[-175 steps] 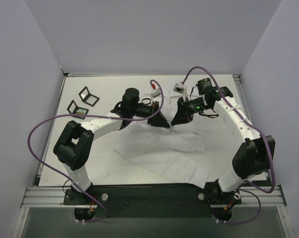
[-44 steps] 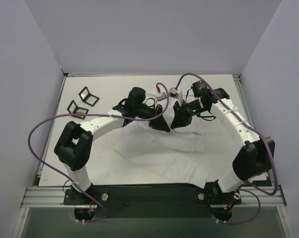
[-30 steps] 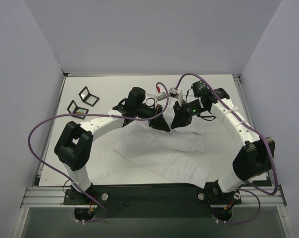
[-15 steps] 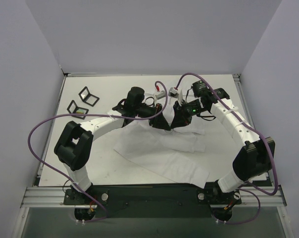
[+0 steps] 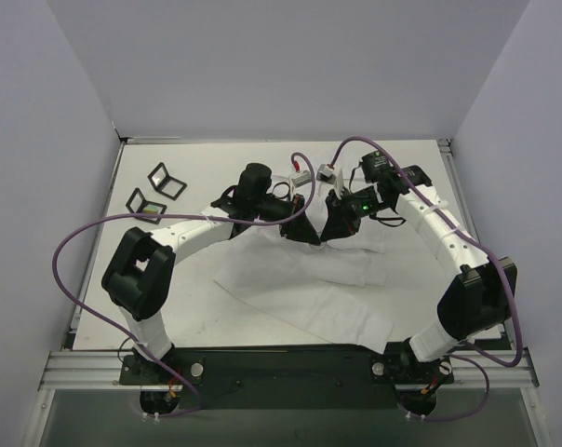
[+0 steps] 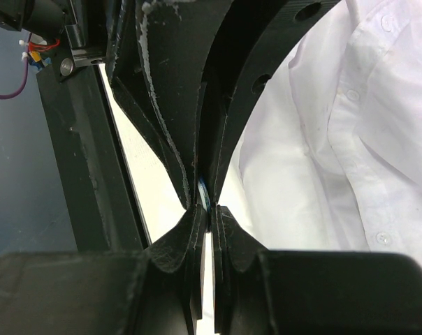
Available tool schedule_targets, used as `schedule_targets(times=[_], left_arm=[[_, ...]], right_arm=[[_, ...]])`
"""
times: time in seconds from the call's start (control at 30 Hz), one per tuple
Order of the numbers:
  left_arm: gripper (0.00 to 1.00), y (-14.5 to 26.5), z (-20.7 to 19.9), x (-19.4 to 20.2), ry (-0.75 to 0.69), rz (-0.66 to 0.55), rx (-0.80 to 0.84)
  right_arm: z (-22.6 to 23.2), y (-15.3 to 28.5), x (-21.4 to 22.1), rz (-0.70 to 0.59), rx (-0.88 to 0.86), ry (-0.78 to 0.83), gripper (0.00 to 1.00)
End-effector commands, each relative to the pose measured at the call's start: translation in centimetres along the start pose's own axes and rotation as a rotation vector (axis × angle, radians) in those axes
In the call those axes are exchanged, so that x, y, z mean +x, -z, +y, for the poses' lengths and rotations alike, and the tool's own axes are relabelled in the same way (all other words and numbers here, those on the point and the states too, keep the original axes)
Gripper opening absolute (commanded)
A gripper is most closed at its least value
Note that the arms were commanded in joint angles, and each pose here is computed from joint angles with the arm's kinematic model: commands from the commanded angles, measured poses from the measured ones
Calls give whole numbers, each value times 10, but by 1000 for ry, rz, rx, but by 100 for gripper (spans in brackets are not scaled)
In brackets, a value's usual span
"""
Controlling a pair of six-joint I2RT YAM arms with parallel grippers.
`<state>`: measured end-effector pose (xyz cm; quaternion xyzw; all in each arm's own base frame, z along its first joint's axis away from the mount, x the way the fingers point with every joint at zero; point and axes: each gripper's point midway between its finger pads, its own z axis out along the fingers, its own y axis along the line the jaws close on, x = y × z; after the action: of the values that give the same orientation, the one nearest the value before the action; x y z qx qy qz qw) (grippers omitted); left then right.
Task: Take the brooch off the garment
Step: Close the brooch.
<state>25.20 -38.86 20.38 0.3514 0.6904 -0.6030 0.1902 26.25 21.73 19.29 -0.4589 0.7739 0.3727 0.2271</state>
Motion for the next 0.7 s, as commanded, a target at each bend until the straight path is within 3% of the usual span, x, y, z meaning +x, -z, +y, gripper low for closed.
schedule_targets(times=[0.0, 0.27, 0.67], left_arm=[[21, 1, -14, -23, -104, -53, 12], [31, 1, -14, -25, -96, -60, 14], [30, 3, -18, -23, -112, -57, 54]], right_arm=[[18, 3, -10, -33, -41, 45, 0], [19, 3, -10, -34, -47, 41, 0], [18, 10, -16, -83, -96, -13, 0]])
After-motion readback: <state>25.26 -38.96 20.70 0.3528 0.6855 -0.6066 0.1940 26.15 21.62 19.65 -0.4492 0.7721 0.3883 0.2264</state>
